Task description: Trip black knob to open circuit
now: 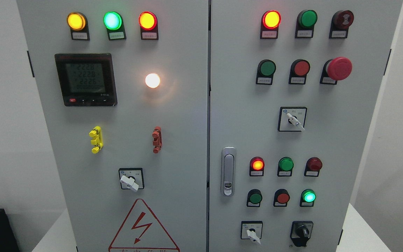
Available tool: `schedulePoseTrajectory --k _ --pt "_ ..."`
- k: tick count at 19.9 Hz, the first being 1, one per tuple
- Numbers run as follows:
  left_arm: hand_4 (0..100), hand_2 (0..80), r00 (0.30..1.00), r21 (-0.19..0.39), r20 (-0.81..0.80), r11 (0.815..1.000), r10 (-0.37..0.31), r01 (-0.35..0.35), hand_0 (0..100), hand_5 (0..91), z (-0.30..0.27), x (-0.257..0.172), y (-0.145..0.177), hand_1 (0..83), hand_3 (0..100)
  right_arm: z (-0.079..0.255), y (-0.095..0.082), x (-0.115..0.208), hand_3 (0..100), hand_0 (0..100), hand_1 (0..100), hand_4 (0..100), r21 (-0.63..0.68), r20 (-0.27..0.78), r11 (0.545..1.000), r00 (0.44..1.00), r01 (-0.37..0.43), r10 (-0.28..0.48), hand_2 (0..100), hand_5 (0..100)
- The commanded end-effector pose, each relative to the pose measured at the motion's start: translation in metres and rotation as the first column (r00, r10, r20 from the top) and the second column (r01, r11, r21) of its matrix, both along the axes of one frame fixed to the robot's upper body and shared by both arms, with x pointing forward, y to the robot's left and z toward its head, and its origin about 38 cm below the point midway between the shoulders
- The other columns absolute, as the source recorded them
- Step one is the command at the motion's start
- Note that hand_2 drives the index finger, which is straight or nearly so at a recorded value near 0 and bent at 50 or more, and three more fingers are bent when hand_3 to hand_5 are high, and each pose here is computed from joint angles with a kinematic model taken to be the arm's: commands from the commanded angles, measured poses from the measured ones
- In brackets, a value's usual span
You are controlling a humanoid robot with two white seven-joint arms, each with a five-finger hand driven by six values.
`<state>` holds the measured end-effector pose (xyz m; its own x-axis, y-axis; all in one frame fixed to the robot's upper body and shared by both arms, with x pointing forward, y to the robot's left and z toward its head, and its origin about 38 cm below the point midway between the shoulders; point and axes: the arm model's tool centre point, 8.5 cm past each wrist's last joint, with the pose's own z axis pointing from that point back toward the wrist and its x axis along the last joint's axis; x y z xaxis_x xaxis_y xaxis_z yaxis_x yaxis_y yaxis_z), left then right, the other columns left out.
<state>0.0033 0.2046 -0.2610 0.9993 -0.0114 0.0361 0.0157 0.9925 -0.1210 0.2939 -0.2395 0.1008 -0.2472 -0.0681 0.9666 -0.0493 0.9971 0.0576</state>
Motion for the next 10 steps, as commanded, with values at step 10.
schedulePoseTrajectory --k 10 --pt "0 0.0 1.000 0.002 0.025 1.000 0.000 0.000 12 0.0 -0.001 0.009 0.001 38.9 0 0.002 -0.005 -0.058 0 0 0 0 -0.001 0.029 1.000 0.999 0.021 -0.021 0 0"
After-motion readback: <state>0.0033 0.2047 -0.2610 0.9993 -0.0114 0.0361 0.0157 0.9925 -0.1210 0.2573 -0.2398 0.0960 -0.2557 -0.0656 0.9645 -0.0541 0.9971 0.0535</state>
